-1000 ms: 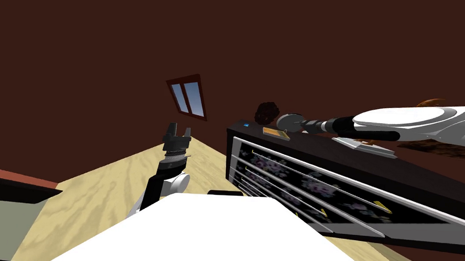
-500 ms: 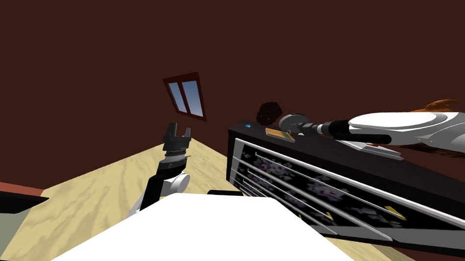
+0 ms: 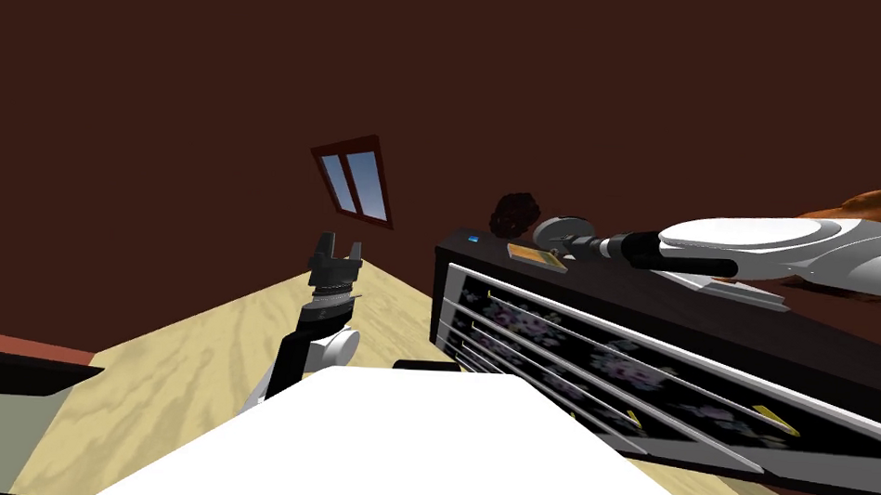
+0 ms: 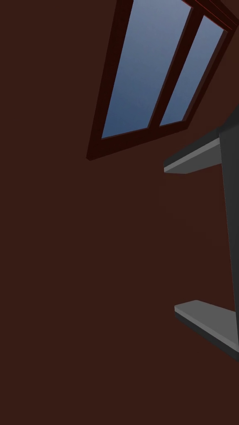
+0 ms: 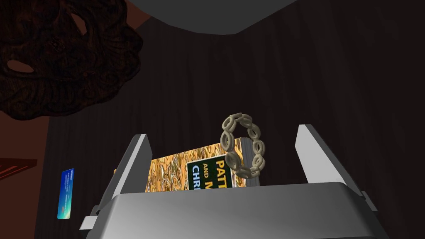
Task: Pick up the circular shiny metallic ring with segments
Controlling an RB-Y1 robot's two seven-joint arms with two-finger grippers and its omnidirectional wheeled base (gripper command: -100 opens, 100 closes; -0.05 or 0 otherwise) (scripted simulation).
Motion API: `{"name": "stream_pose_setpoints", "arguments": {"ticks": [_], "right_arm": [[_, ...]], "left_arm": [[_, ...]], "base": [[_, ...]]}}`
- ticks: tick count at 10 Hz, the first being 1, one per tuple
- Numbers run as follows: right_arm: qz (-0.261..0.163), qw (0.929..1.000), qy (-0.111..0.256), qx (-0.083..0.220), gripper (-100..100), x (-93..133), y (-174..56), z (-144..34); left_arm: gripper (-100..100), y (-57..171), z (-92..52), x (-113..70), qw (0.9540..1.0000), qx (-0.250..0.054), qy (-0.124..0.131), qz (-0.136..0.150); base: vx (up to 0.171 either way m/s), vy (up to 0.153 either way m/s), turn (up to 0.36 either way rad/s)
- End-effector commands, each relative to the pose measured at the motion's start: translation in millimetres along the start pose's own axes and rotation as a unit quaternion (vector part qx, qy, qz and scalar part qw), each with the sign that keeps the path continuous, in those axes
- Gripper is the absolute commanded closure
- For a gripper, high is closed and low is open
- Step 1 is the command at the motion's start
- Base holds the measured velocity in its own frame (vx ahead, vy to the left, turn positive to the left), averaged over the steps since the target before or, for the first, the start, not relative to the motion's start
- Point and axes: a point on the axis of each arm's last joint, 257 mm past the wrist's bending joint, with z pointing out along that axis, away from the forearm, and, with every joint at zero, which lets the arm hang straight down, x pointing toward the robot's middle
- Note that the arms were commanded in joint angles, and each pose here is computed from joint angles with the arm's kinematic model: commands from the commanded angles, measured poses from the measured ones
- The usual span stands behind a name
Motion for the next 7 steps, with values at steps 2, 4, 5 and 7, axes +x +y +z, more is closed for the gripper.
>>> {"name": "stream_pose_setpoints", "arguments": {"ticks": [2,4,5,7], "right_arm": [[0.026,0.9989,0.026,-0.029,-100,20.7,32.3,-5.4],[0.036,0.9979,0.037,-0.041,-100,28.6,45.4,-8.1],[0.045,0.9965,0.047,-0.053,-100,36.5,58.4,-11.3],[0.054,0.9948,0.058,-0.064,-100,44.2,71.3,-15.0]], "left_arm": [[0,0.0,0.0,0.0,1.0,0.0,0.0,0.0],[0,0.0,0.0,0.0,1.0,0.0,0.0,0.0],[0,0.1,-0.1,-0.1,1.0,0.0,0.0,0.0],[0,0.1,-0.1,-0.1,1.0,0.0,0.0,0.0]], "base": [[-0.151,-0.05,0.399],[-0.126,-0.055,0.265],[-0.094,-0.016,0.181],[-0.084,-0.015,0.171]]}}
